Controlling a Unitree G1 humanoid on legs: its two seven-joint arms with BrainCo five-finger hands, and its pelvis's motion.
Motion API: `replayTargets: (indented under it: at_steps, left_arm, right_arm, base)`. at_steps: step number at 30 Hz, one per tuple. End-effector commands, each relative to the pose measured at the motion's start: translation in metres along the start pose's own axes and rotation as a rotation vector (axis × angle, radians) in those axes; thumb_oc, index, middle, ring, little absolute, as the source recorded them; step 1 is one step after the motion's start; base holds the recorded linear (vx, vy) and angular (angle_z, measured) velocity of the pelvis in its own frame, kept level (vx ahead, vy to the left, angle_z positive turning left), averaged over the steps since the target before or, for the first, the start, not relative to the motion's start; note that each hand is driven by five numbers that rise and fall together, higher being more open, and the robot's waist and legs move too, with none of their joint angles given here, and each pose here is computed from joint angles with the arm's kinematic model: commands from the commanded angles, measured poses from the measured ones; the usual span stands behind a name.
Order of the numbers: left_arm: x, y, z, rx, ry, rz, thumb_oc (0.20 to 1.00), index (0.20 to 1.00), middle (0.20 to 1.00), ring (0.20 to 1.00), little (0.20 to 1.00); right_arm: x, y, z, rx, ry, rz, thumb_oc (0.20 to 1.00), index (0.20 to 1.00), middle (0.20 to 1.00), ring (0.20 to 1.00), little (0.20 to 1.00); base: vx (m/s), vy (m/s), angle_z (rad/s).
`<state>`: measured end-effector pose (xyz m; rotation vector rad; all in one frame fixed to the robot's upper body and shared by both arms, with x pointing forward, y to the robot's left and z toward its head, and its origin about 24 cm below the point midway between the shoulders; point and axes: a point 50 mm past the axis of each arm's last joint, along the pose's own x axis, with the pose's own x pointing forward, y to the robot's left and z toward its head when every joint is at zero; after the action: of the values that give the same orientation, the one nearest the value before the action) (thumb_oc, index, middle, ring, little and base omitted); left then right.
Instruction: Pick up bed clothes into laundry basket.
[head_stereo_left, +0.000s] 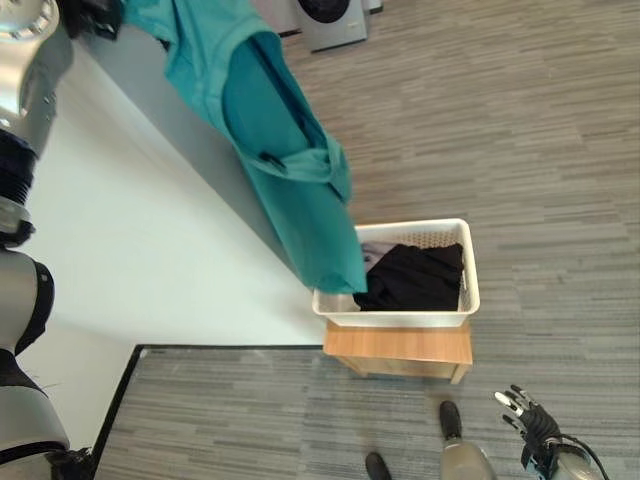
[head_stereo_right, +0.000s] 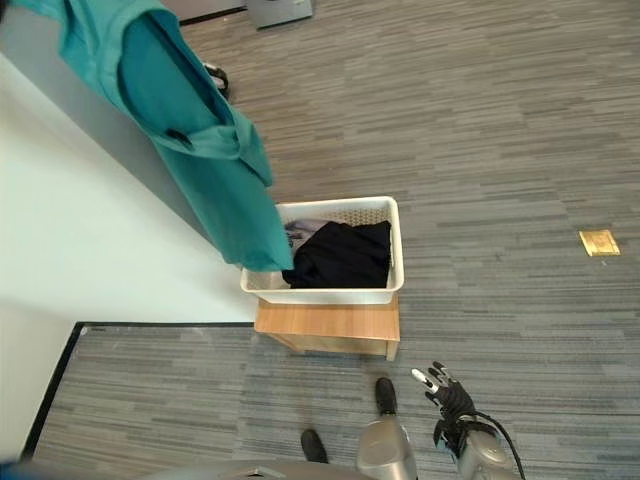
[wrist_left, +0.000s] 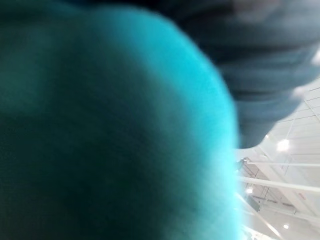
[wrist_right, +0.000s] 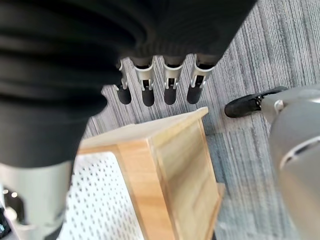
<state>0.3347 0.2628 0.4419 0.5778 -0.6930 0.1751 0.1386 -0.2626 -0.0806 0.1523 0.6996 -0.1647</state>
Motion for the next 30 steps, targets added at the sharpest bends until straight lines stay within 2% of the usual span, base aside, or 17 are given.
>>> replayTargets:
  at_steps: [1, 12, 20, 21, 22, 23, 26, 27, 29, 30]
  left_arm:
    - [0.000, 0.046, 0.033, -0.087, -0.109, 0.184, 0.200, 0.200, 0.200, 0.200, 0.200]
    - [0.004, 0.035, 0.036, -0.035, -0.109, 0.137, 0.200, 0.200, 0.200, 0.200, 0.200]
    - [0.007, -0.021, 0.012, -0.041, -0.066, -0.004, 0.200, 0.200, 0.200, 0.200, 0.200]
    - [0.006, -0.046, 0.003, -0.061, -0.053, -0.060, 0.200, 0.200, 0.200, 0.200, 0.200]
    - [0.007, -0.054, 0.006, -0.062, -0.068, -0.075, 0.200, 0.200, 0.200, 0.200, 0.200]
    - [0.001, -0.074, -0.006, -0.057, -0.050, -0.128, 0.200, 0.200, 0.200, 0.200, 0.200]
    - [-0.002, -0.086, -0.015, -0.039, -0.022, -0.164, 0.200, 0.200, 0.200, 0.200, 0.200]
    - [-0.006, -0.101, -0.025, -0.005, 0.012, -0.219, 0.200, 0.200, 0.200, 0.200, 0.200]
    - [-0.008, -0.109, -0.029, -0.002, 0.024, -0.238, 0.200, 0.200, 0.200, 0.200, 0.200]
    - [-0.015, -0.125, -0.038, 0.040, 0.043, -0.316, 0.200, 0.200, 0.200, 0.200, 0.200]
  right_arm:
    - [0.001, 0.014, 0.024, 0.043, -0.119, 0.092, 1.000, 1.000, 1.000, 1.000, 1.000]
    - [-0.002, 0.008, 0.013, 0.025, -0.074, 0.082, 1.000, 1.000, 1.000, 1.000, 1.000]
    - [0.004, 0.009, 0.022, -0.031, -0.085, 0.097, 1.000, 1.000, 1.000, 1.000, 1.000]
    - [0.004, 0.010, 0.024, -0.044, -0.093, 0.101, 1.000, 1.000, 1.000, 1.000, 1.000]
    - [0.004, 0.009, 0.026, -0.056, -0.097, 0.098, 1.000, 1.000, 1.000, 1.000, 1.000]
    - [0.003, 0.009, 0.025, -0.083, -0.093, 0.101, 1.000, 1.000, 1.000, 1.000, 1.000]
    - [0.004, 0.009, 0.028, -0.105, -0.098, 0.102, 1.000, 1.000, 1.000, 1.000, 1.000]
    - [0.005, 0.010, 0.029, -0.110, -0.101, 0.103, 1.000, 1.000, 1.000, 1.000, 1.000]
    - [0.004, 0.011, 0.027, -0.109, -0.097, 0.104, 1.000, 1.000, 1.000, 1.000, 1.000]
    - [0.003, 0.010, 0.024, -0.115, -0.090, 0.108, 1.000, 1.000, 1.000, 1.000, 1.000]
  base:
    - [0.00, 0.000, 0.00]
    - [0.02, 0.005, 0.02]
    - [-0.07, -0.008, -0.06]
    - [-0.16, -0.010, -0.22]
    - [-0.23, -0.020, -0.30]
    - [-0.13, -0.011, -0.38]
    - [-0.11, -0.011, -0.33]
    - [-0.08, -0.020, -0.20]
    - [-0.05, -0.024, -0.17]
    - [-0.07, -0.026, -0.09]
